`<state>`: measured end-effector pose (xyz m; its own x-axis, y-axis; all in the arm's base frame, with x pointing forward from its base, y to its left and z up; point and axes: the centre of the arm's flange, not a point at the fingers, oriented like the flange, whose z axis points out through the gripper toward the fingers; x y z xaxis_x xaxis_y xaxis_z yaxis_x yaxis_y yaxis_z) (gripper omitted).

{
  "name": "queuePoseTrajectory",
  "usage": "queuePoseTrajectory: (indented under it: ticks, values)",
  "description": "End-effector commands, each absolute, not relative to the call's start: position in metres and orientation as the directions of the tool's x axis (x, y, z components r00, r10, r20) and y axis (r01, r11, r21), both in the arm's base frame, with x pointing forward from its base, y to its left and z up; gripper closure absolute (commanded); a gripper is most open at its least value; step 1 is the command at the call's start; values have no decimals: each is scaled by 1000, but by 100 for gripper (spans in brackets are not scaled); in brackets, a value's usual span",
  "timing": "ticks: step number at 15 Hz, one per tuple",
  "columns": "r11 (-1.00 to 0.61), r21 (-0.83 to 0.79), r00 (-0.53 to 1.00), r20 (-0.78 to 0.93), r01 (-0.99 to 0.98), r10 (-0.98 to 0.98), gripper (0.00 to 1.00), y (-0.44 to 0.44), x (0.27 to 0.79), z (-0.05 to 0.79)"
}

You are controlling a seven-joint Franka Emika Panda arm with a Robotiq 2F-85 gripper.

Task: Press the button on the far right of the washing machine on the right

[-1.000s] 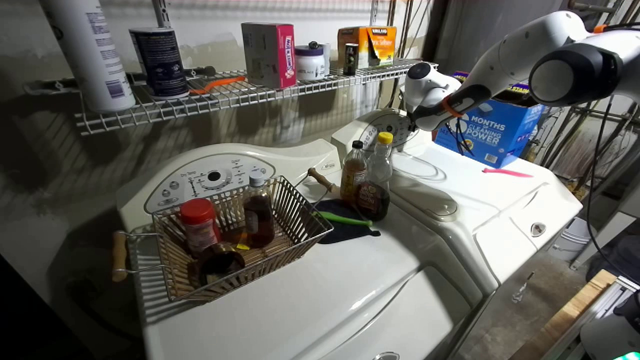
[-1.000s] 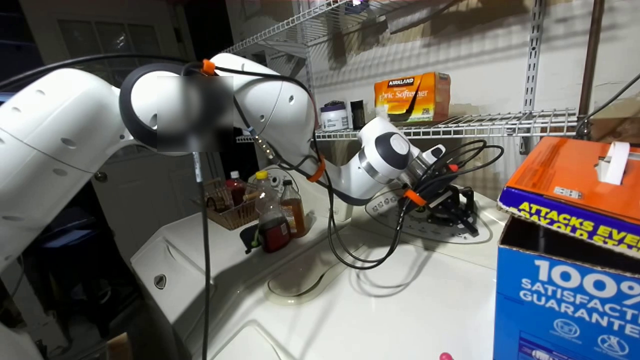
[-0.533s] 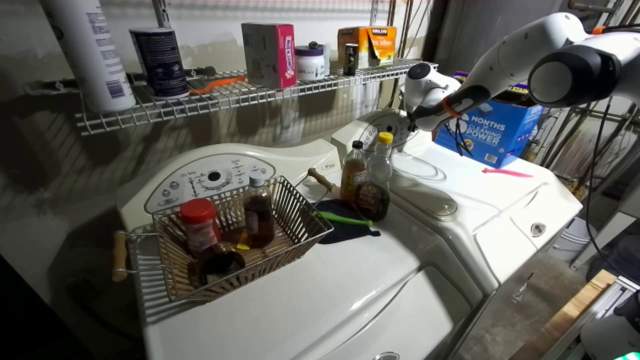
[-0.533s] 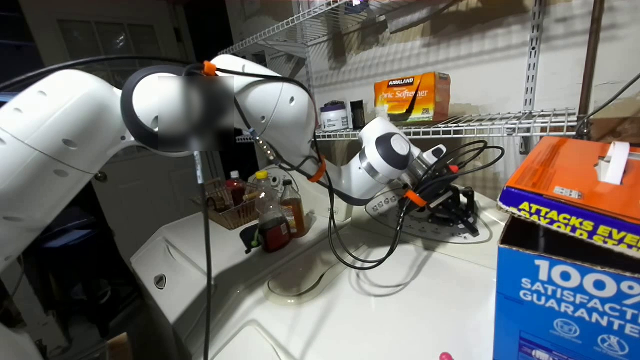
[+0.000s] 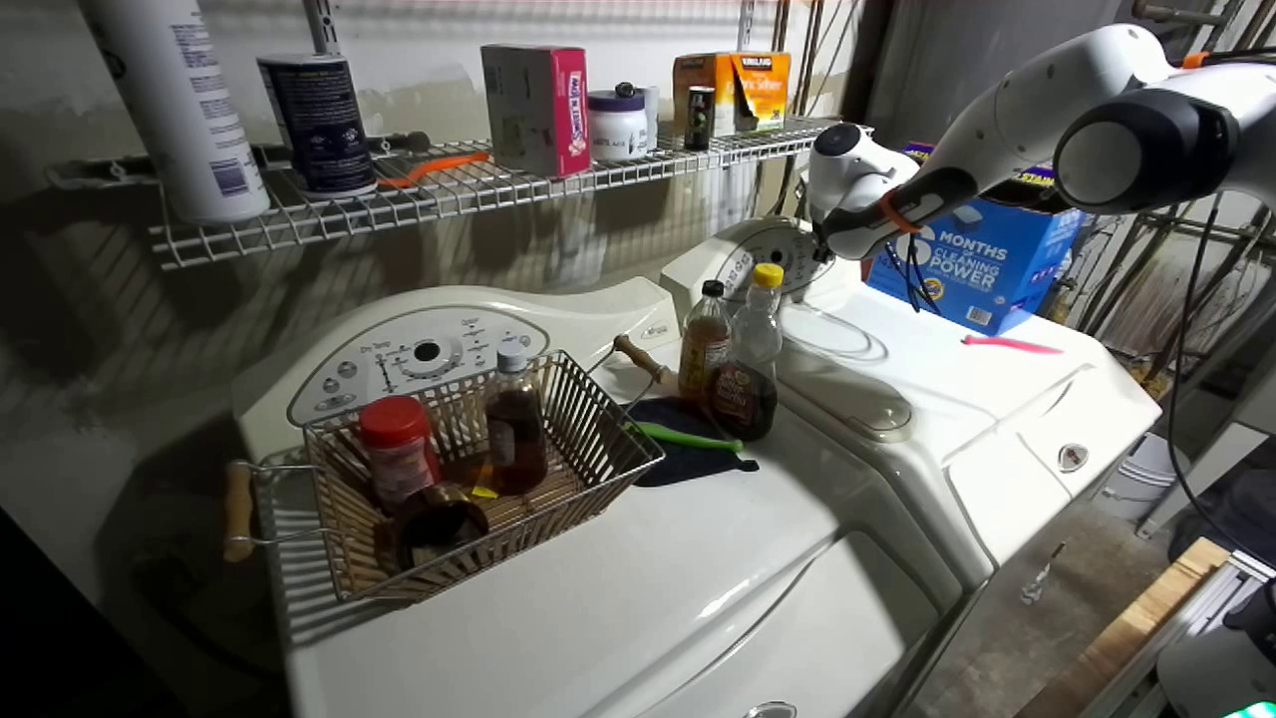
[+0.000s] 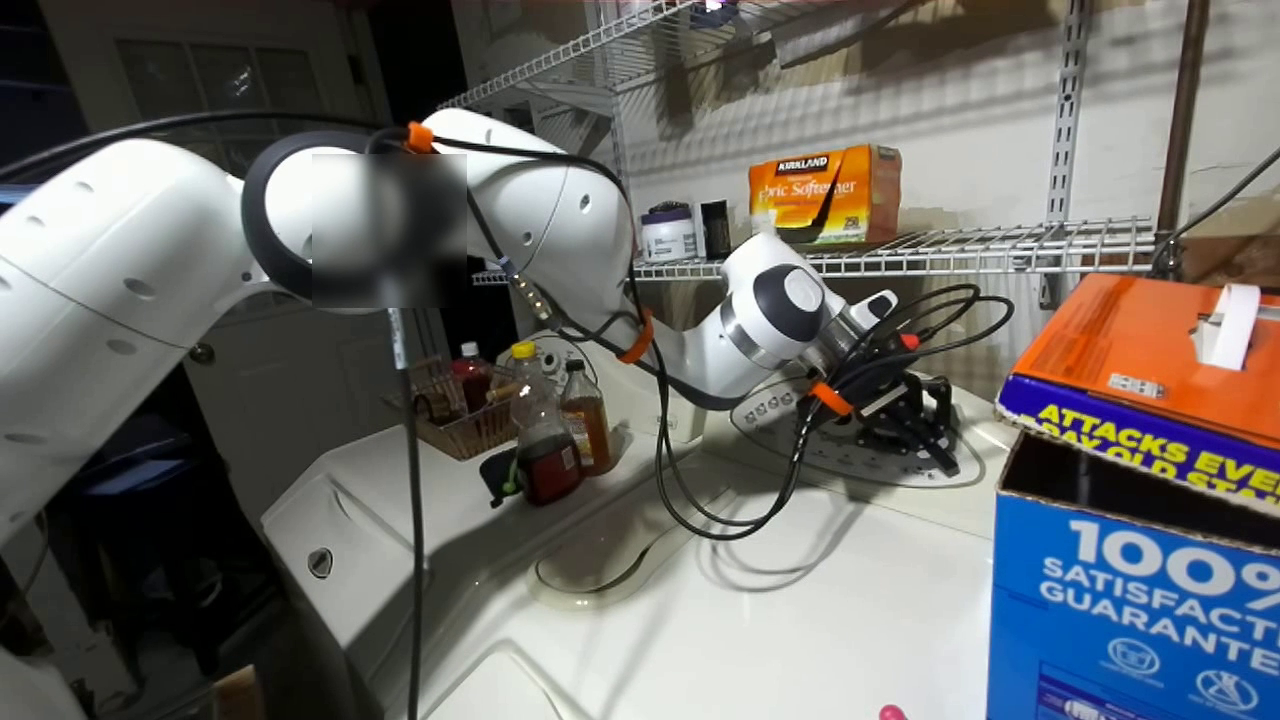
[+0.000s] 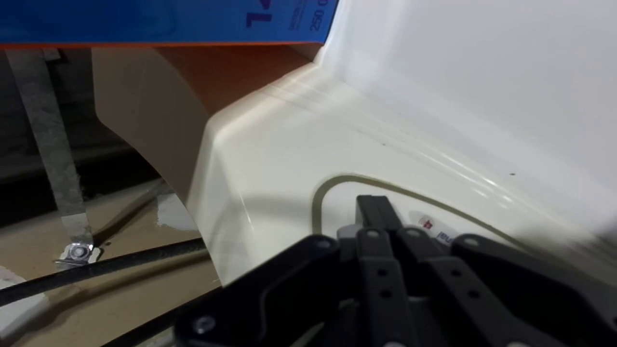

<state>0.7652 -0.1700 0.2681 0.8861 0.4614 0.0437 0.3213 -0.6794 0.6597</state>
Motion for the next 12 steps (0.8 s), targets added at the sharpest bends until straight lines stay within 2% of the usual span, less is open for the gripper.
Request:
queuePoseTrajectory:
  ticks: [1,6,10,12]
  values:
    - [-699,605,895,-53,381,443,73,-167,757,283]
    - [-787,431,895,-157,442,417,40,-139,715,326]
    - [-889,254,924,-138,381,357,12,-127,670,383]
    - [-929,183,946,-102,321,307,2,-125,648,411]
